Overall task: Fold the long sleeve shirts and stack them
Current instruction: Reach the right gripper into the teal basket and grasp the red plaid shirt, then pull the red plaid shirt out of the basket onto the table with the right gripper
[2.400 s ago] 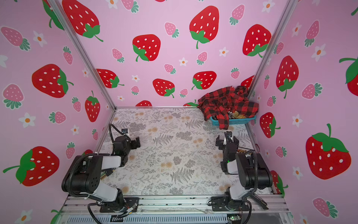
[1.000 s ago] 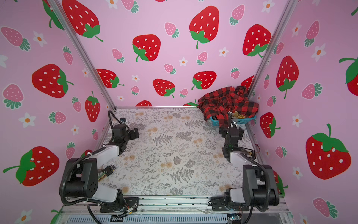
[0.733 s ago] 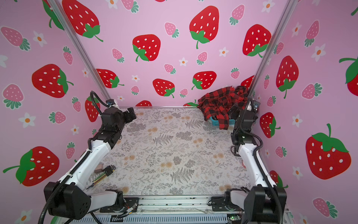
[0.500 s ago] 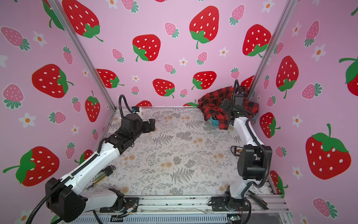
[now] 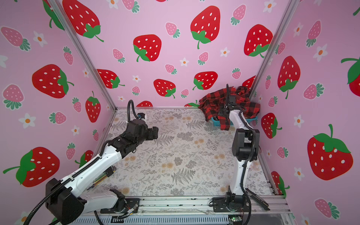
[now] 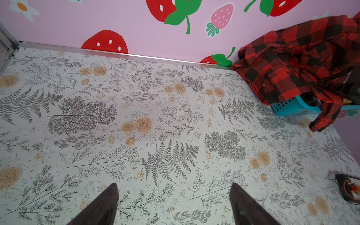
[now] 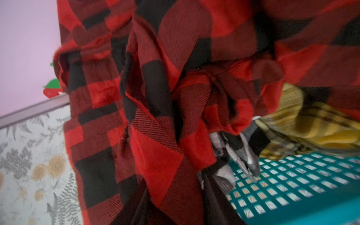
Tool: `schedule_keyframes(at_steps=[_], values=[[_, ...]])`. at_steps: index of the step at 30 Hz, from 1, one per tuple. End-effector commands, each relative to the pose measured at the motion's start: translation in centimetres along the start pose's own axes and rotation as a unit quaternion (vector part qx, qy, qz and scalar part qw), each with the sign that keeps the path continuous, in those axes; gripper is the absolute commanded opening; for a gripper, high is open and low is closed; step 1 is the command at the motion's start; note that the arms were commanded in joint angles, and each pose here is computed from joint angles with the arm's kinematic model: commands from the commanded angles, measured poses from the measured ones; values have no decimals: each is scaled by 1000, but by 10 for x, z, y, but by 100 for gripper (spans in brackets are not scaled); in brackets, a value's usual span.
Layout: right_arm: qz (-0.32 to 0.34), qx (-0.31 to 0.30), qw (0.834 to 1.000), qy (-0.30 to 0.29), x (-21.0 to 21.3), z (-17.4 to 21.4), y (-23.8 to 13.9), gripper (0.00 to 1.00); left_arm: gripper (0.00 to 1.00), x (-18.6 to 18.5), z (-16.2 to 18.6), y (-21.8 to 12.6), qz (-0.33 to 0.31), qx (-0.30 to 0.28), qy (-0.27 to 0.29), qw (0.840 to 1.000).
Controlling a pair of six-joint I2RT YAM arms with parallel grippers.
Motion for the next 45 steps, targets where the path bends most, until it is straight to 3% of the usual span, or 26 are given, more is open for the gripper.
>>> schedule_keyframes(at_steps=[1, 4, 9, 12, 15, 18, 23, 25, 28, 29, 33, 35, 36, 38, 42, 45], values=[[-12, -1, 1000, -4, 6, -8, -15, 16, 89, 5, 2, 2, -24, 3, -8, 1000], [-20, -31, 999, -20, 20, -21, -39, 0, 85, 2, -3, 0, -23, 0, -13, 1000], [-67, -114, 987, -87, 78, -57, -121, 0, 84, 4, -16, -8, -48, -28, -42, 998], [-114, -185, 967, -135, 127, -73, -189, 0, 84, 12, -25, -16, -79, -52, -62, 994], [-201, -255, 925, -198, 186, -76, -261, 0, 85, 25, -32, -29, -99, -85, -95, 987], [-288, -326, 860, -267, 239, -63, -337, 0, 86, 43, -35, -42, -112, -107, -135, 979], [-406, -417, 756, -300, 274, -42, -437, 0, 84, 87, -33, -52, -148, -83, -223, 960], [-445, -431, 725, -301, 276, -35, -459, 0, 84, 101, -29, -54, -160, -74, -247, 953], [-485, -436, 696, -301, 274, -27, -476, 0, 84, 112, -24, -59, -162, -74, -261, 949], [-486, -437, 694, -301, 272, -23, -476, 0, 84, 114, -23, -60, -162, -75, -261, 949], [-439, -422, 741, -283, 256, -4, -444, 0, 85, 113, -19, -57, -158, -62, -257, 951], [-390, -386, 796, -255, 246, 5, -406, 0, 85, 113, -14, -50, -158, -42, -256, 953], [-353, -354, 834, -233, 236, 11, -376, 0, 85, 114, -10, -46, -161, -29, -257, 952], [-305, -291, 885, -195, 217, 22, -324, 0, 85, 116, 0, -37, -167, -4, -261, 951], [-182, -171, 961, -116, 163, 54, -233, 0, 85, 120, 21, -25, -175, 32, -274, 945], [-60, -61, 994, -62, 114, 79, -177, 0, 86, 122, 40, -22, -185, 56, -271, 943]])
Point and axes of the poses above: each gripper's point midway between its finger pads, its own y axis out along the fingers, its own x axis along the line the jaws close on, z = x × y, the point moved 7 cm from there along -y, back along the fingers, and after that the axes turned 15 degrees about -y, right-handed, at the moved point
